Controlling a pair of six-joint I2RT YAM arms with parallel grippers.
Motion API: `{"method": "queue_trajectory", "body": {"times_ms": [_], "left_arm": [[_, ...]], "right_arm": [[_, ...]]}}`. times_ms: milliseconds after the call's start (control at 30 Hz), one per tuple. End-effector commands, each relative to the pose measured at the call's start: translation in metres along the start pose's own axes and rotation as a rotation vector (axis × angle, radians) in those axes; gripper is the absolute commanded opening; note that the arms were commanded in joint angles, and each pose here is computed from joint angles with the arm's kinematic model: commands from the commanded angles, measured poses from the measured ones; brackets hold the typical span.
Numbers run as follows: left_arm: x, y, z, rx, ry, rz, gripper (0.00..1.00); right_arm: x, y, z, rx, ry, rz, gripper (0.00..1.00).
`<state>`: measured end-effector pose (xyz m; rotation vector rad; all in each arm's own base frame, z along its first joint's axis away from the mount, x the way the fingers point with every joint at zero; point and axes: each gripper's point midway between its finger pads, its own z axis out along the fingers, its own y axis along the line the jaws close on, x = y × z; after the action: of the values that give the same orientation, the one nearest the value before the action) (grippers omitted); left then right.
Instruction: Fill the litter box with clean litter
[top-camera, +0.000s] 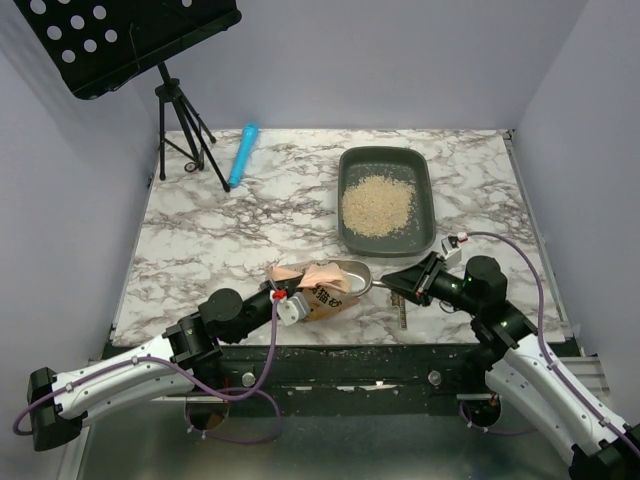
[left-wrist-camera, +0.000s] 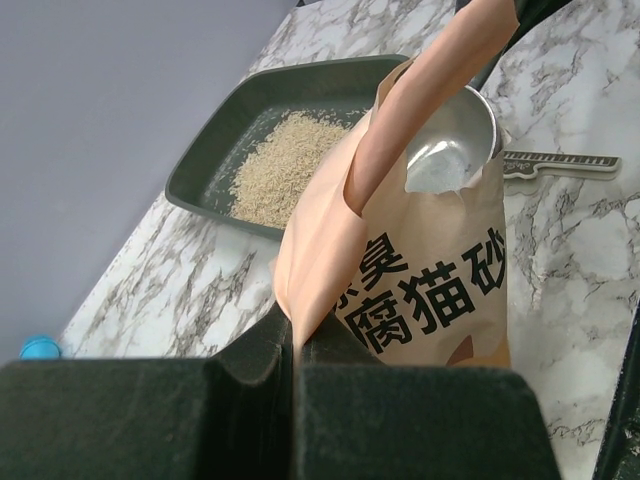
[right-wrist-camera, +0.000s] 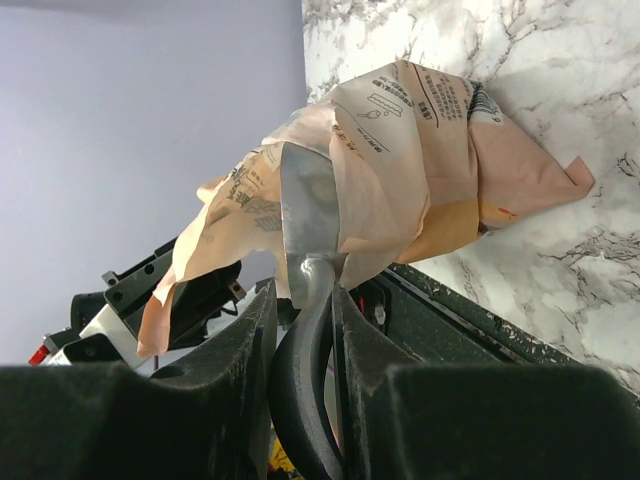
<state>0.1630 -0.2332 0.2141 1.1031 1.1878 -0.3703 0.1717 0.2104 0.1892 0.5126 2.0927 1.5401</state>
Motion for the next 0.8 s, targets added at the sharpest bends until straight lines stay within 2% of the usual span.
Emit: {"method": "queue_trajectory", "body": {"times_ms": [0,333,633,767], "left_arm": [[-0.027,0.011,0.0,-0.026,-0.076,-0.021,0.0],[-0.027,0.009,0.0,-0.017,-0.073,-0.021,0.0],[-0.031,0.018,-0.006,-0.06,-0.092,-0.008,0.0],[-0.033,0.02,-0.011,-0.064,-0.107,0.004,0.0]], "right_arm": [[-0.02,0.03,-0.006,-0.05,-0.093,-0.057,0.0],[-0.016,0.02,-0.017,-0.015,-0.109,-0.028,0.0],[-0.007,-0.022,-0.018,0.036,-0.124,0.052,0.0],[-0.002,-0.032,-0.014,0.006,-0.113,0.109,0.0]]}}
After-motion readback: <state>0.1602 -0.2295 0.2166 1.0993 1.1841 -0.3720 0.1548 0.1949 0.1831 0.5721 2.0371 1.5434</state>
